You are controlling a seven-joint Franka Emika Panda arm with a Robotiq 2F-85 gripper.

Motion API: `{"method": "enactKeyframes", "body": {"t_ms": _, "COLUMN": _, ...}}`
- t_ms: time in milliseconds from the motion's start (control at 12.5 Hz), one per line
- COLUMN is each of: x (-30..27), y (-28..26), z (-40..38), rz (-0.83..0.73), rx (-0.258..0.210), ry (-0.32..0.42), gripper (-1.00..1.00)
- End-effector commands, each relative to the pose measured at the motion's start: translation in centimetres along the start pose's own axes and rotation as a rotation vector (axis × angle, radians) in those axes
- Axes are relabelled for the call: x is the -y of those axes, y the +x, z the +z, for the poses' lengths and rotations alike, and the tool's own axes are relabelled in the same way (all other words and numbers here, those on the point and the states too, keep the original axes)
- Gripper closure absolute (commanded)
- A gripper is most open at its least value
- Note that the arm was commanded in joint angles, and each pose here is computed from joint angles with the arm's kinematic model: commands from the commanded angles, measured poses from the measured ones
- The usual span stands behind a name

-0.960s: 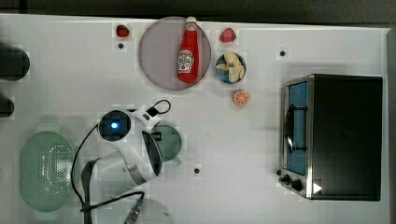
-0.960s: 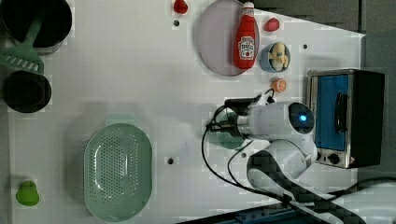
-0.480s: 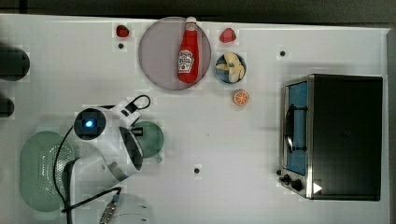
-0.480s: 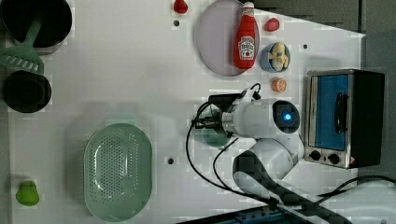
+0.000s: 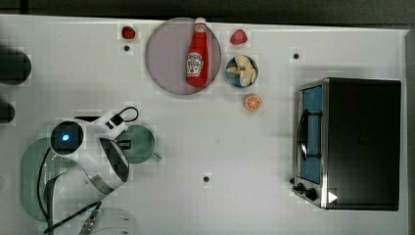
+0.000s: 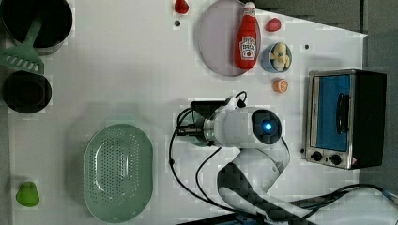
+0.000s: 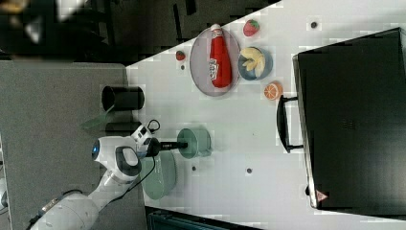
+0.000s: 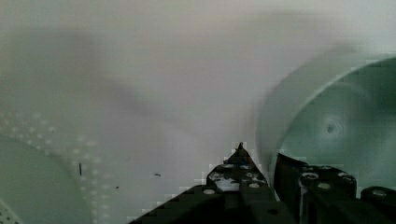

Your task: Drag mug right to left.

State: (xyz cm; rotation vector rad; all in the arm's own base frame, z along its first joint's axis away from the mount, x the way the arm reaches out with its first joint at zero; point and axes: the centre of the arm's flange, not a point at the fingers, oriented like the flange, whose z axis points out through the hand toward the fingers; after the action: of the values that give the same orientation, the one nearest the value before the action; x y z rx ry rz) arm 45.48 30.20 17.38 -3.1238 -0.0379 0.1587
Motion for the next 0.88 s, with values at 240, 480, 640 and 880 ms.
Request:
{"method": "enactKeyframes", "body": {"t_ms": 240, "x": 3.9, "y": 1.3, "z": -0.8, "rz": 0.028, "rx": -0.031, "ry": 0.031, "gripper": 0.65}}
{"method": "enactKeyframes", "body": {"t_ms": 480, "x": 6.3, "y": 1.9, "z": -0.9, "rz": 0.005, "rx": -0.044, "ry": 0.050, "gripper": 0.65}}
{"method": "enactKeyframes", "body": {"t_ms": 640, "x": 7.0, "y": 2.1, "z": -0.9, "rz": -0.002, "rx": -0.044, "ry": 0.052, "gripper": 0.65}}
{"method": "enactKeyframes", "body": {"t_ms": 880, "x": 6.4, "y": 3.0, "z": -3.0, "rz": 0.013, "rx": -0.068, "ry": 0.052, "gripper": 0.18}}
